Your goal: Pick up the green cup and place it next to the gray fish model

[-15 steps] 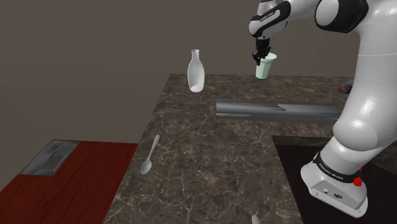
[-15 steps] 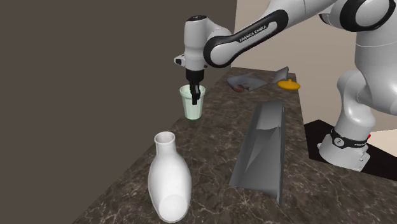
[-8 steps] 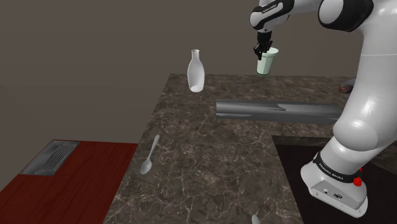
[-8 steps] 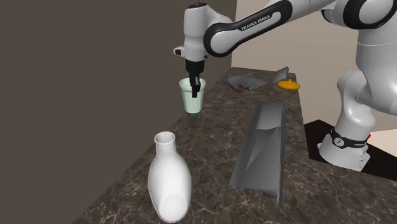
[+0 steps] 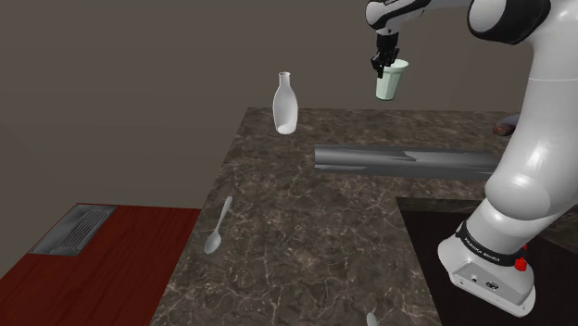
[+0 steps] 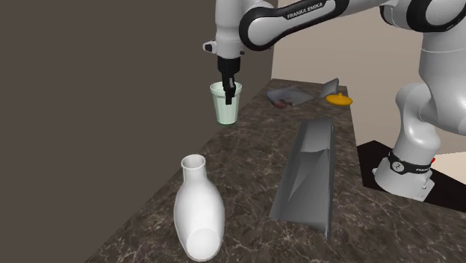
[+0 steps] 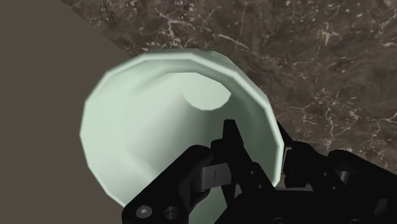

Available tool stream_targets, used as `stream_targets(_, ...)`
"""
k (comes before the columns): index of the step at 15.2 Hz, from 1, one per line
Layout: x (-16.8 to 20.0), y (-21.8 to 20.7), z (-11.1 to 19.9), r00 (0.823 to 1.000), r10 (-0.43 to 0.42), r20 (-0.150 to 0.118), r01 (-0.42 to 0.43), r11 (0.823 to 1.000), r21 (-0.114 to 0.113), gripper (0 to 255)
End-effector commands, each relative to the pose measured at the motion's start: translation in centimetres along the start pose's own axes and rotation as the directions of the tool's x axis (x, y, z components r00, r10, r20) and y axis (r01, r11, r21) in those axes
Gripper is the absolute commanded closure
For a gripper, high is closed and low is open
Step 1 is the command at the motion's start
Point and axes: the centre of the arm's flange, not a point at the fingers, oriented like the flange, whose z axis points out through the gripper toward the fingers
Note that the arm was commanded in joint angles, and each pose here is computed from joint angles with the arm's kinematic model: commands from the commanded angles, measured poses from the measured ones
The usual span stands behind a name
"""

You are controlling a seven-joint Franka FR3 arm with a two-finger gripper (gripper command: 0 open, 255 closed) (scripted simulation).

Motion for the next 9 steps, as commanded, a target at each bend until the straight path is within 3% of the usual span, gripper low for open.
stream_targets(1,0.1,0.4,-1.1,1.000,0.000,-0.001,0.000,1.000,0.000,255)
stream_targets(9,0.1,1.2,-5.3,1.000,0.000,-0.001,0.000,1.000,0.000,255)
